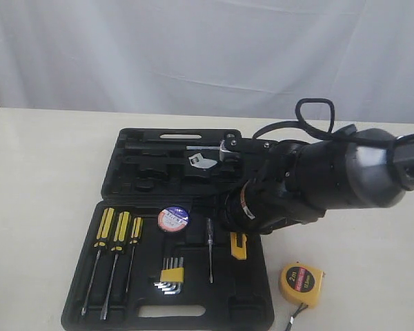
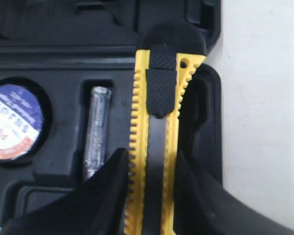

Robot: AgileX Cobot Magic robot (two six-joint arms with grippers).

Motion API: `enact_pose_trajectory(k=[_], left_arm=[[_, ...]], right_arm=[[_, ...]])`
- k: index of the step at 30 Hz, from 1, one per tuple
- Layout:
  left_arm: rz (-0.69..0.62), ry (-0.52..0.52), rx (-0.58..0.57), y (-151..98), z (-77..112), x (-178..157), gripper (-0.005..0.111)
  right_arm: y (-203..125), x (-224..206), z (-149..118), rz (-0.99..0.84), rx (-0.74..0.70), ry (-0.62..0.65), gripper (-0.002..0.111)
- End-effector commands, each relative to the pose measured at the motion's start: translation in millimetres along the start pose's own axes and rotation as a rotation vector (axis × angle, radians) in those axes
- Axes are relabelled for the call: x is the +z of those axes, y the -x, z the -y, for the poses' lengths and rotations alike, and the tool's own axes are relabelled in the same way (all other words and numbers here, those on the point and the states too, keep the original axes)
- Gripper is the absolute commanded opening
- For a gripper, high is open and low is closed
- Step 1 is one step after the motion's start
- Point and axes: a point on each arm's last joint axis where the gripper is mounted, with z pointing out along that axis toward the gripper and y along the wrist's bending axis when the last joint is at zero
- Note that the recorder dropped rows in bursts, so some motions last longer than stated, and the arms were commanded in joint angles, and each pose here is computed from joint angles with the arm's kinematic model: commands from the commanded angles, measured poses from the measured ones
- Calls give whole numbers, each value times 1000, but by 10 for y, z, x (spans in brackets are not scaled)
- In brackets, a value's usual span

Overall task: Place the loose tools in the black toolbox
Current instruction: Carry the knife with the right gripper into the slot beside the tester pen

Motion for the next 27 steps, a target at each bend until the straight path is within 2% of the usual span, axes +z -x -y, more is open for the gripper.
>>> enact_pose_trajectory(k=[1, 16, 27], left_arm=[[9, -8, -10, 1, 6, 2, 0], [9, -8, -10, 1, 6, 2, 0], [9, -8, -10, 1, 6, 2, 0]], right_arm=[[-65, 72, 1, -24, -25, -29, -1], [-207, 139, 3, -104, -66, -91, -1], [-228, 137, -8, -125, -99, -79, 0]])
